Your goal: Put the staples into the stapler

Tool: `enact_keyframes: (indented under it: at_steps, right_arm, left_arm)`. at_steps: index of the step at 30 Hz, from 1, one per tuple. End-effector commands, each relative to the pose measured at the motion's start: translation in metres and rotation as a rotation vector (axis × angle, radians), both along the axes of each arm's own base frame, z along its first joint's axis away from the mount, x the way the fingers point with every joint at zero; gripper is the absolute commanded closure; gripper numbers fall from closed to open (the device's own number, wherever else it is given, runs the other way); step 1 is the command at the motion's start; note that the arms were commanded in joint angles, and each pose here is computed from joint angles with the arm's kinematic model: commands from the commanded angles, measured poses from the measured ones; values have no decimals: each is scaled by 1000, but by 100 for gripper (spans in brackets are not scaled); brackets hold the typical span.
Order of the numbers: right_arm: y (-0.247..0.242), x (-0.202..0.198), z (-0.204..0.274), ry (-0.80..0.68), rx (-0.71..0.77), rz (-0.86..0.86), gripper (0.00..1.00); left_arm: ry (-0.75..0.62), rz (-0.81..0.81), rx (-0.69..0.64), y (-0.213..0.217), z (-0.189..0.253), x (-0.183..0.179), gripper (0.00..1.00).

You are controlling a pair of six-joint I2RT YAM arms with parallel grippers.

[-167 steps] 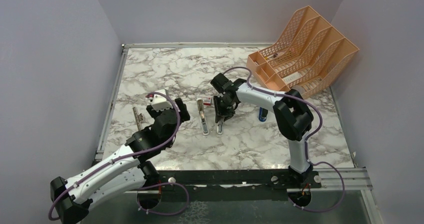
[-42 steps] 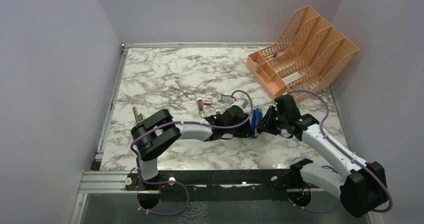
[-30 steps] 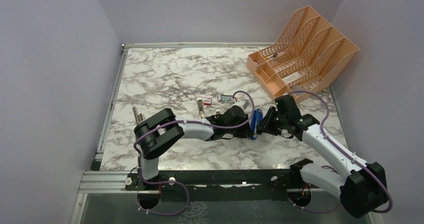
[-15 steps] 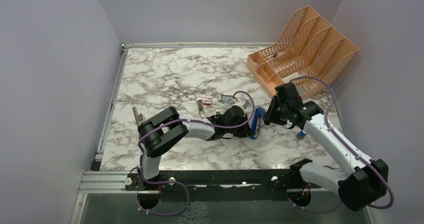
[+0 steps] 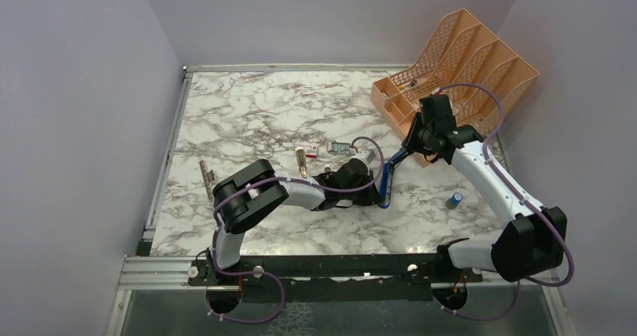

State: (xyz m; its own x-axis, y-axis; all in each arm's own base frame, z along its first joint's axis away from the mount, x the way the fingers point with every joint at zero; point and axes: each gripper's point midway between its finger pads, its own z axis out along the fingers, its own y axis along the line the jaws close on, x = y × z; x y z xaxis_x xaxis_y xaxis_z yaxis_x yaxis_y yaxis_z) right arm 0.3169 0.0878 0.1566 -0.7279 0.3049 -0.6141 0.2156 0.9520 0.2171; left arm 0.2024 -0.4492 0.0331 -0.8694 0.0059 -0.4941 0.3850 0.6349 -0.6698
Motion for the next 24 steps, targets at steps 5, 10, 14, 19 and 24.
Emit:
enact_keyframes:
  at_steps: [5, 10, 14, 19, 24]
  right_arm:
    - [-14, 60, -15, -67, -47, -3, 74]
    - [-9, 73, -24, -49, -55, 37, 69]
    - [-1, 74, -31, -35, -27, 72, 65]
    - [1, 69, -43, -8, -17, 85, 58]
    - [10, 61, -60, 42, 20, 125, 54]
  left_arm:
    - [73, -112, 96, 9, -36, -33, 100]
    - [72, -110, 100, 9, -37, -33, 100]
    - [66, -111, 99, 8, -36, -32, 100]
    - [59, -99, 111, 10, -36, -29, 100]
    - [51, -86, 131, 12, -37, -26, 100]
